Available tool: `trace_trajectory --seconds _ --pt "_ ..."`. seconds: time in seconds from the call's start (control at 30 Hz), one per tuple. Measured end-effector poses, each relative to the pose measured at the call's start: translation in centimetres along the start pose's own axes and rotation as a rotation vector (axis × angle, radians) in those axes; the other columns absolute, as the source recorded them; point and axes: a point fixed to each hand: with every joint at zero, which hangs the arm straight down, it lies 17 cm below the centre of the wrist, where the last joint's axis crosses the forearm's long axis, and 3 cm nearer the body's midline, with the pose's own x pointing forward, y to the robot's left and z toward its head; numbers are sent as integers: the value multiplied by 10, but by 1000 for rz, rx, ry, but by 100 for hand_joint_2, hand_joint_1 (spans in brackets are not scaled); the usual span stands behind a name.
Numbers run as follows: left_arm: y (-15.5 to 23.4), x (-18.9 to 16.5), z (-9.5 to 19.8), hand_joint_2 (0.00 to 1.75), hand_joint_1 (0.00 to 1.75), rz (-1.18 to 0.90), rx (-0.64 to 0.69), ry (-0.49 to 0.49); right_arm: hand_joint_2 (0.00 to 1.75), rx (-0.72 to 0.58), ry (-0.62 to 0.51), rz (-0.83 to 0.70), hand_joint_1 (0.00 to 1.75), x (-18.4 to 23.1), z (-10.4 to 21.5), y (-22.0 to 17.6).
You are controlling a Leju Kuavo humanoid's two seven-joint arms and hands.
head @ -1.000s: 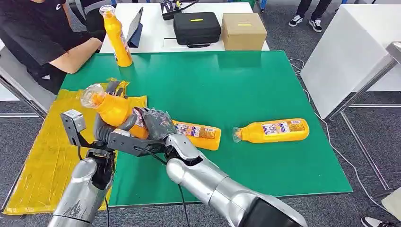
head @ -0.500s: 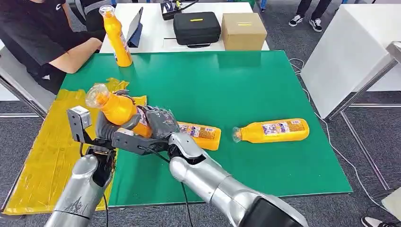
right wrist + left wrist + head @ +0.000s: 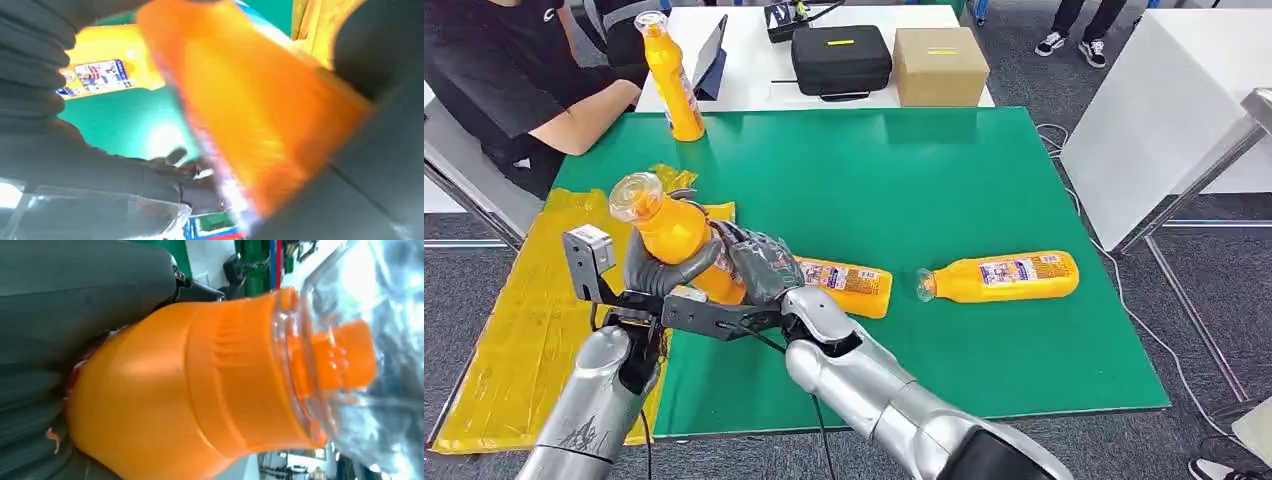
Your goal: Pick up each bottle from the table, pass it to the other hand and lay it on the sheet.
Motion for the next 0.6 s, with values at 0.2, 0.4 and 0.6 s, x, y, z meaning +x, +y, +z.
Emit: trace_trajectory --seconds 0.2,0.4,0.6 --pt "49 19 -3 175 175 -107 138 -72 0 -186 -25 -121 0 -8 9 -90" --pt "60 25 -3 175 175 -166 171 -95 0 -285 -41 -147 0 -12 22 -128" --pt "96 50 -20 175 175 -517 307 -182 0 -377 -26 -196 0 -27 44 -171"
